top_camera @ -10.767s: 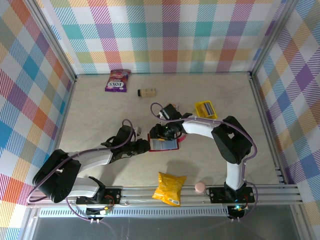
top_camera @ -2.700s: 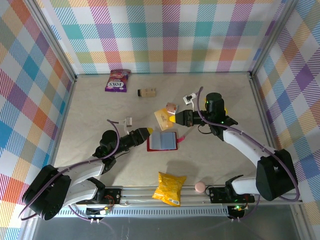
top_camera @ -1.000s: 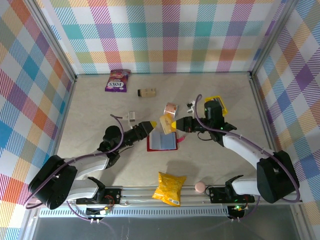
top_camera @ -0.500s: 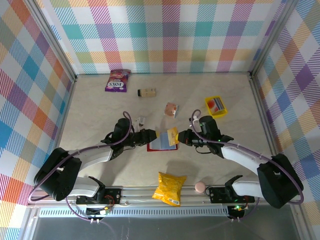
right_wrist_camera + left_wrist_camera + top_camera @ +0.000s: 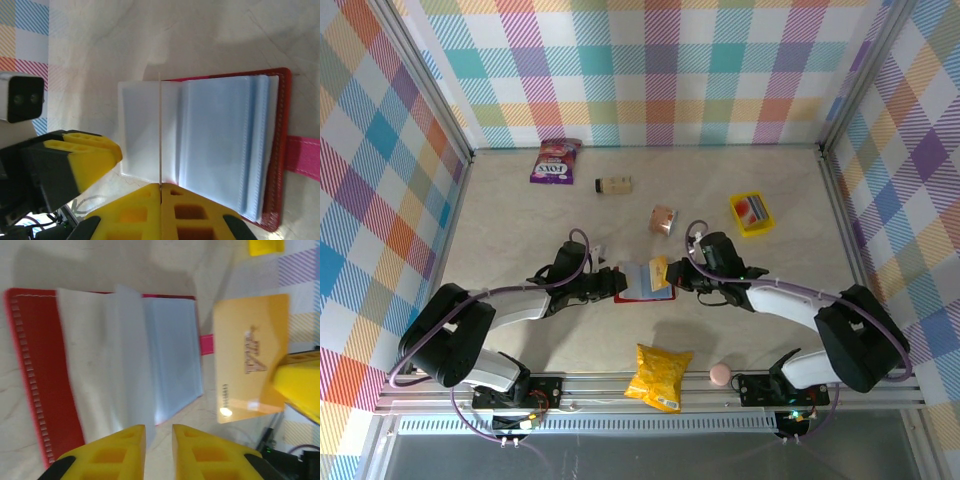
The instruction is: Put the credit cards into the card holder
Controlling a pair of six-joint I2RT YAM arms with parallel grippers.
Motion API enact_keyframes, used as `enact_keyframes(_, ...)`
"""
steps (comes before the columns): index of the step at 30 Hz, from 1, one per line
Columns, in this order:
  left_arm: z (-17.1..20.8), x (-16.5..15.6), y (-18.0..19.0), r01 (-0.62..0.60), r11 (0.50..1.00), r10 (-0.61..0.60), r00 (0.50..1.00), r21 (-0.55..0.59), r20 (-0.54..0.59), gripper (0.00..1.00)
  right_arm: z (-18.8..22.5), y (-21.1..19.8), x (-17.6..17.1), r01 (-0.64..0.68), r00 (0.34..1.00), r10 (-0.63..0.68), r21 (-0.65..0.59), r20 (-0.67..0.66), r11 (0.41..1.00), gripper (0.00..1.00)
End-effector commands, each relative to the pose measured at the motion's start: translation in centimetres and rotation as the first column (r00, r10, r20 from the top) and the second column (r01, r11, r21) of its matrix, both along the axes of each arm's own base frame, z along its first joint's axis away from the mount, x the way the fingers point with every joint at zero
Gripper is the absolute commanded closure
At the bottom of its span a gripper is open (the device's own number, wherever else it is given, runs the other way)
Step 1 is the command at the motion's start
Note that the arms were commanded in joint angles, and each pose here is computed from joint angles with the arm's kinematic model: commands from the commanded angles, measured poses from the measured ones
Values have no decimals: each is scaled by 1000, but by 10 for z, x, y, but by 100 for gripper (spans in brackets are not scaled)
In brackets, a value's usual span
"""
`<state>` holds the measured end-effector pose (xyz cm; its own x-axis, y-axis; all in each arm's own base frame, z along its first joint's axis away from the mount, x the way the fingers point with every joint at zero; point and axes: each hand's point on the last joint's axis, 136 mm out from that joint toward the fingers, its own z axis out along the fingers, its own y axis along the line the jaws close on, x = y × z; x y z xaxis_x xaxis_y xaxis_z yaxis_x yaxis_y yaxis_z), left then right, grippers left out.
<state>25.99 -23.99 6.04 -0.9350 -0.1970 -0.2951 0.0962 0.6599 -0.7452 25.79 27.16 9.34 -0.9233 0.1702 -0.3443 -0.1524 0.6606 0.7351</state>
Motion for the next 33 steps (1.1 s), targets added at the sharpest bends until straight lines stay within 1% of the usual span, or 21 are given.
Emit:
enact_keyframes(1, -15, 1, 17, -35, 994, 38, 999, 104, -18, 81, 4, 12, 13, 18, 1000, -18, 5, 20, 1000, 100)
enact_keyframes(4, -19, 1, 18, -41, 993, 44, 999, 113, -25, 81, -1, 22, 13, 4, 1000, -4, -7, 24, 1000, 100)
enact_keyframes(9, -28, -3, 21, -32, 989, 40, 998, 146, -53, 82, -9, 28, 14, 25, 1000, -24, -14, 9, 1000, 100)
enact_keyframes(25, -35, -6, 25, -28, 985, 41, 997, 169, -71, 83, -24, 37, 13, 43, 999, -43, -3, 21, 999, 100)
enact_keyframes(33, -38, -6, 24, -24, 984, 39, 996, 174, -81, 84, -30, 33, 12, 57, 998, -57, -12, 24, 998, 100)
